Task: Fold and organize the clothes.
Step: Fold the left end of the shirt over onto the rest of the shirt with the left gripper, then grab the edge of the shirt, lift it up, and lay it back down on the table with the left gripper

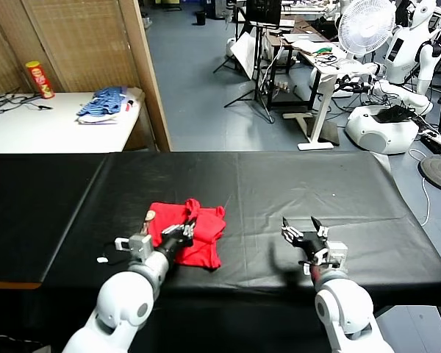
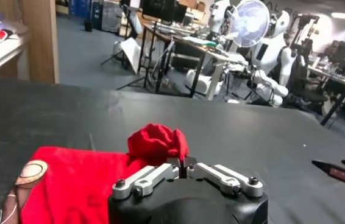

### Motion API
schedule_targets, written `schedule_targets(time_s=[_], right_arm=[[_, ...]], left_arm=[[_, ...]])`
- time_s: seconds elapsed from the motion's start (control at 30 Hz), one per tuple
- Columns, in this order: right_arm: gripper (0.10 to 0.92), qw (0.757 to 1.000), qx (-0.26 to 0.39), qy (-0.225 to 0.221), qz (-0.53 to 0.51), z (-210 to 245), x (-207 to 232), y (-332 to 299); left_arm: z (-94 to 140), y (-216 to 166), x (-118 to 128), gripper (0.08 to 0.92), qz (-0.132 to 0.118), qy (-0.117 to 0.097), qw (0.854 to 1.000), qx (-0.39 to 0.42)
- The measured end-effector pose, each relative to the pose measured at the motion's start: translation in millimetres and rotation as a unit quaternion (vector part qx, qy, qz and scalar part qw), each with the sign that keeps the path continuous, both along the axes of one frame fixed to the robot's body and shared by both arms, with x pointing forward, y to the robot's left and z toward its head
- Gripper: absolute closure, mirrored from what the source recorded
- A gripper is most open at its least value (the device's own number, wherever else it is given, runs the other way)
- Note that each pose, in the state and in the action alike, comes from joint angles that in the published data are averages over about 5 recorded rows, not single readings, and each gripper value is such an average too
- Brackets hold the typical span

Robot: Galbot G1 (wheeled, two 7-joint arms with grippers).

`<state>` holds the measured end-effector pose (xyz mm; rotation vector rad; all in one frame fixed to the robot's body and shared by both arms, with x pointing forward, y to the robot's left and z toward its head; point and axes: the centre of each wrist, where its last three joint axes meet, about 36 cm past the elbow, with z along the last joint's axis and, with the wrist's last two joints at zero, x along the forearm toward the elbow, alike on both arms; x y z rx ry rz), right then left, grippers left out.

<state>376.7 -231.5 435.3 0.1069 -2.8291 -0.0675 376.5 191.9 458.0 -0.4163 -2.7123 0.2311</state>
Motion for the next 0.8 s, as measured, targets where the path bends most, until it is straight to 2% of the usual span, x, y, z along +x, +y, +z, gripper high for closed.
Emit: schedule_targets(time_s=[0.1, 0.23, 0.3, 0.4, 0.6, 0.8], right_arm=[[0.224, 1.000, 0.000, -0.005, 0.016, 0, 2, 2], [0.224, 0.999, 0.001, -0.008, 0.036, -2, 7, 7], [0.224, 0.999, 0.004, -0.009, 0.050, -2, 12, 13], [0.224, 0.997, 0.011, -0.013, 0.081, -3, 18, 26], [0.224, 0.987, 0.023, -0.023, 0.156, -3, 35, 71], [0.224, 0.979, -0.022, -0.009, 0.201, -13, 52, 120]], left_arm=[[-7, -2, 2, 0.687, 0.003, 0.000, 1.000, -0.003], [-10, -7, 3, 0.468, 0.006, -0.001, 1.000, -0.014], [-8, -8, 3, 0.351, 0.006, -0.005, 1.000, -0.018], [-5, -2, 1, 0.236, 0.012, -0.019, 1.000, -0.011], [-10, 30, 0, 0.202, 0.045, -0.038, 0.997, 0.042], [-27, 62, -3, 0.201, 0.084, -0.021, 0.994, 0.071]])
